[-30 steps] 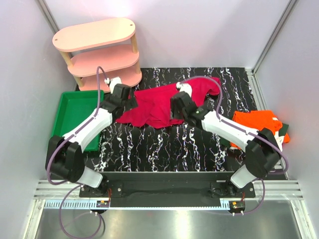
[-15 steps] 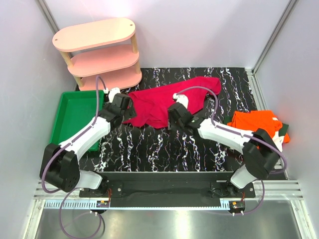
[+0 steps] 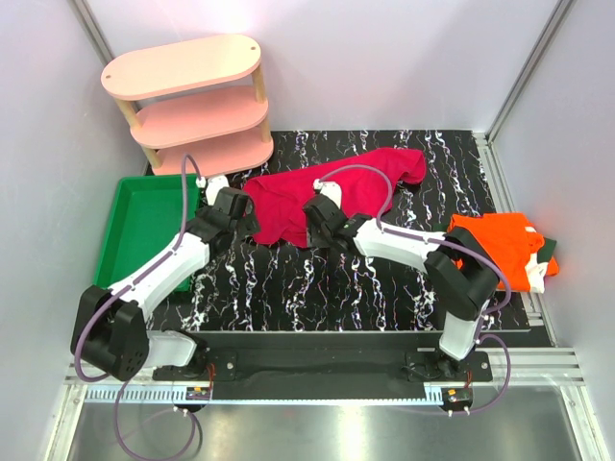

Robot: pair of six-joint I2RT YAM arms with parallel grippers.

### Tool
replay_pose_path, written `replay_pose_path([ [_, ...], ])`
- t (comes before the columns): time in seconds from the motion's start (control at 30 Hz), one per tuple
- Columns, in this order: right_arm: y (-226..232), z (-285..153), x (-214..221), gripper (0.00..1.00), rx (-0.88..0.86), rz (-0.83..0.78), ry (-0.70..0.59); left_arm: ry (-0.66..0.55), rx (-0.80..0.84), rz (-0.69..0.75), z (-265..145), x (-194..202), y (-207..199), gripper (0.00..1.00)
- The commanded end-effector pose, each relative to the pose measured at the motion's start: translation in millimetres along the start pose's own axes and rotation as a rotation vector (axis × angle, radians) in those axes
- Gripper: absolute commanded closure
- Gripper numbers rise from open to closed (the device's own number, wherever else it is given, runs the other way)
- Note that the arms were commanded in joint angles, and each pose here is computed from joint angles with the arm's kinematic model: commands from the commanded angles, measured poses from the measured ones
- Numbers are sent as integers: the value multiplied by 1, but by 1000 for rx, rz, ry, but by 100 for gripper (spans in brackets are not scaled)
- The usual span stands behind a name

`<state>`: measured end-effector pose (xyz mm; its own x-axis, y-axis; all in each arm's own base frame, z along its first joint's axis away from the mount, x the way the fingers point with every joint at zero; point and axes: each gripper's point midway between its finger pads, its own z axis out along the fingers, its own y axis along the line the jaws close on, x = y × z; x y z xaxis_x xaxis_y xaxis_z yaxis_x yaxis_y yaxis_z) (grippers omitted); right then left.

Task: Fold and stack the t-shirts
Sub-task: Flatten out the tshirt

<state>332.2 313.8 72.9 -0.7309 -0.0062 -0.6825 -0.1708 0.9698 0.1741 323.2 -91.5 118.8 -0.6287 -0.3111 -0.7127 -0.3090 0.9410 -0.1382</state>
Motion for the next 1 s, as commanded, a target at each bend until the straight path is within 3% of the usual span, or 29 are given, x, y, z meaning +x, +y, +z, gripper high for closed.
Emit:
replay_pose_path([
  [0.0, 16, 1, -28, 47, -21, 29, -85, -59, -2, -25, -7, -13, 1, 14],
  [0.43, -1, 16, -10, 53, 48, 45, -57, -57, -9, -24, -6, -11, 3, 14],
  [0.83, -16, 9, -19, 85, 87, 57, -92, -66, -18, -27, -8, -12, 6, 14],
  [0.97, -23, 6, -23, 86, 103, 62, -104, -68, -18, -30, -8, -13, 6, 14],
])
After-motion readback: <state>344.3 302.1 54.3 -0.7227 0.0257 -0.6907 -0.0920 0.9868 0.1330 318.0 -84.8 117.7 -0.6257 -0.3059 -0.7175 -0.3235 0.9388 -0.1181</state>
